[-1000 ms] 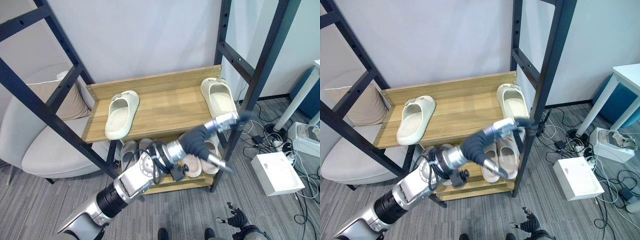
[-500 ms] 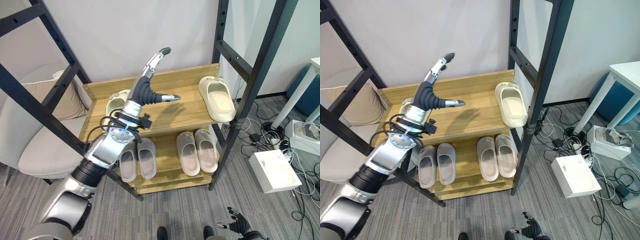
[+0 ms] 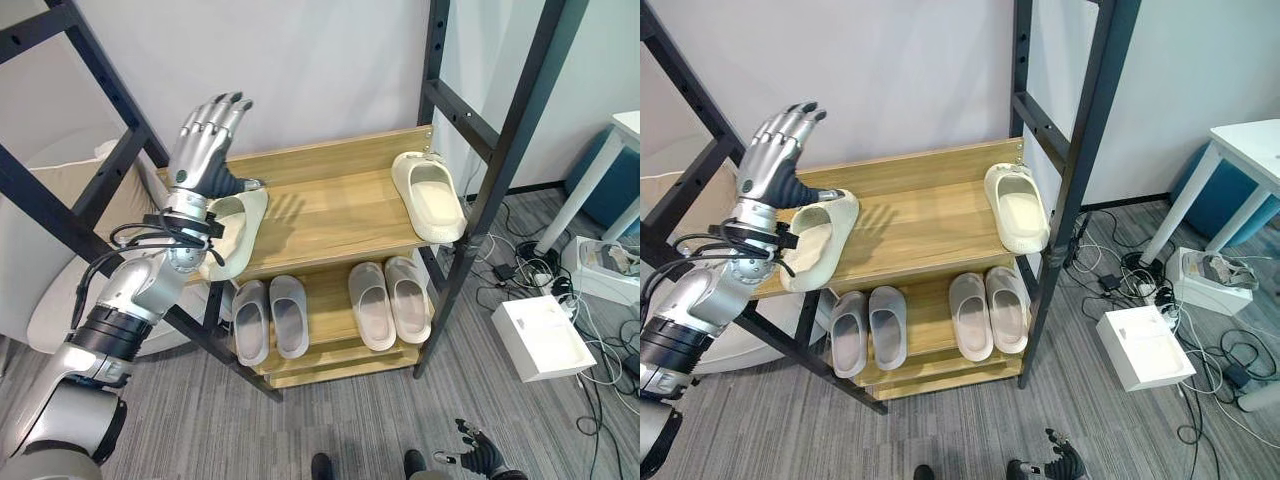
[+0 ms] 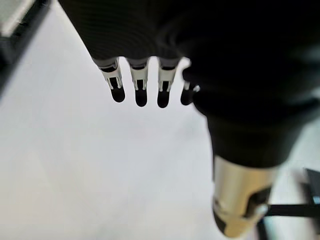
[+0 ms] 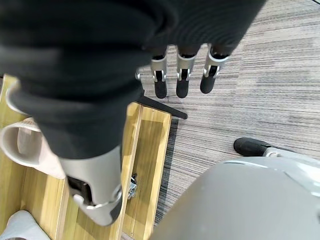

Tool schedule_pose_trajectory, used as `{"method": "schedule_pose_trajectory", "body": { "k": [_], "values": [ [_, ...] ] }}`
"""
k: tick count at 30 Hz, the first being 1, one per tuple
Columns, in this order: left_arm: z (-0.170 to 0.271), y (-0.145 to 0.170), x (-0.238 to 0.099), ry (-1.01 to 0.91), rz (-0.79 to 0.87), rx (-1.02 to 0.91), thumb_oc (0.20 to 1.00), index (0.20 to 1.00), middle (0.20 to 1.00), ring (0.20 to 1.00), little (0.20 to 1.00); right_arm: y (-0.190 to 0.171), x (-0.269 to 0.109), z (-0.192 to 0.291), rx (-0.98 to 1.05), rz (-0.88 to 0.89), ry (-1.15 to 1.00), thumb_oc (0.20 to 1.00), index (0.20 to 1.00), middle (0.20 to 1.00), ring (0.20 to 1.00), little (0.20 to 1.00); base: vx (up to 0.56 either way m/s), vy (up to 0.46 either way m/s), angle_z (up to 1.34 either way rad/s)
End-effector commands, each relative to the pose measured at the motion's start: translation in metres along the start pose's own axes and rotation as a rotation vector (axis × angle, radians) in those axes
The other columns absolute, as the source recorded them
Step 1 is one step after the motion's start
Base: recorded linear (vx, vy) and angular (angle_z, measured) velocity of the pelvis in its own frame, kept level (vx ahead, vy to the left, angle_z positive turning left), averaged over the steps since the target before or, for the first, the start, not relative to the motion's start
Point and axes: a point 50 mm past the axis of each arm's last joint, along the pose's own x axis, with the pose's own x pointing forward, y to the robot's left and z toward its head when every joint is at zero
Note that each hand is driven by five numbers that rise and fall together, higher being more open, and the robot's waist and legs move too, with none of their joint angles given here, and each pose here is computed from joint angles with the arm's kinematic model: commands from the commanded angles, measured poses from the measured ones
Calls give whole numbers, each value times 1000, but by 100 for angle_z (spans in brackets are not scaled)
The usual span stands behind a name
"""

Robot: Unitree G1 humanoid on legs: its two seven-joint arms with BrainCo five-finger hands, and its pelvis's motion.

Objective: Arrange the slippers neatly on the shoe rack.

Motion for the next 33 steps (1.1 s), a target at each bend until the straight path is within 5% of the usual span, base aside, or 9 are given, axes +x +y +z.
{"method": "schedule_pose_trajectory", "body": {
  "k": [1, 18, 29, 30, 32, 33],
  "values": [
    [-27, 32, 15, 63, 90, 148, 1000, 1000, 1000, 1000, 1000, 5, 6, 29, -9, 15, -120, 1000, 1000, 1000, 1000, 1000, 0, 0, 0],
    [-62, -13, 6, 282, -67, 234, 1000, 1000, 1000, 1000, 1000, 3, 12, 33, 0, -28, -115, 1000, 1000, 1000, 1000, 1000, 0, 2, 0],
    [-54, -10, 24, 317, 30, 230, 1000, 1000, 1000, 1000, 1000, 8, 13, 41, 52, -51, -139, 1000, 1000, 1000, 1000, 1000, -1, 13, -7],
    [-54, -10, 25, 318, 34, 235, 827, 827, 827, 827, 827, 8, 13, 41, 53, -51, -141, 1000, 1000, 1000, 1000, 1000, 18, 10, -8],
    [-52, -7, 29, 308, 43, 242, 200, 200, 200, 200, 200, 7, 13, 42, 56, -58, -145, 1000, 1000, 1000, 1000, 1000, 32, 10, -18],
    [-51, -5, 30, 293, 46, 245, 200, 200, 200, 200, 200, 7, 13, 42, 62, -63, -146, 1000, 1000, 1000, 1000, 1000, 28, 8, -14]
  ]
}}
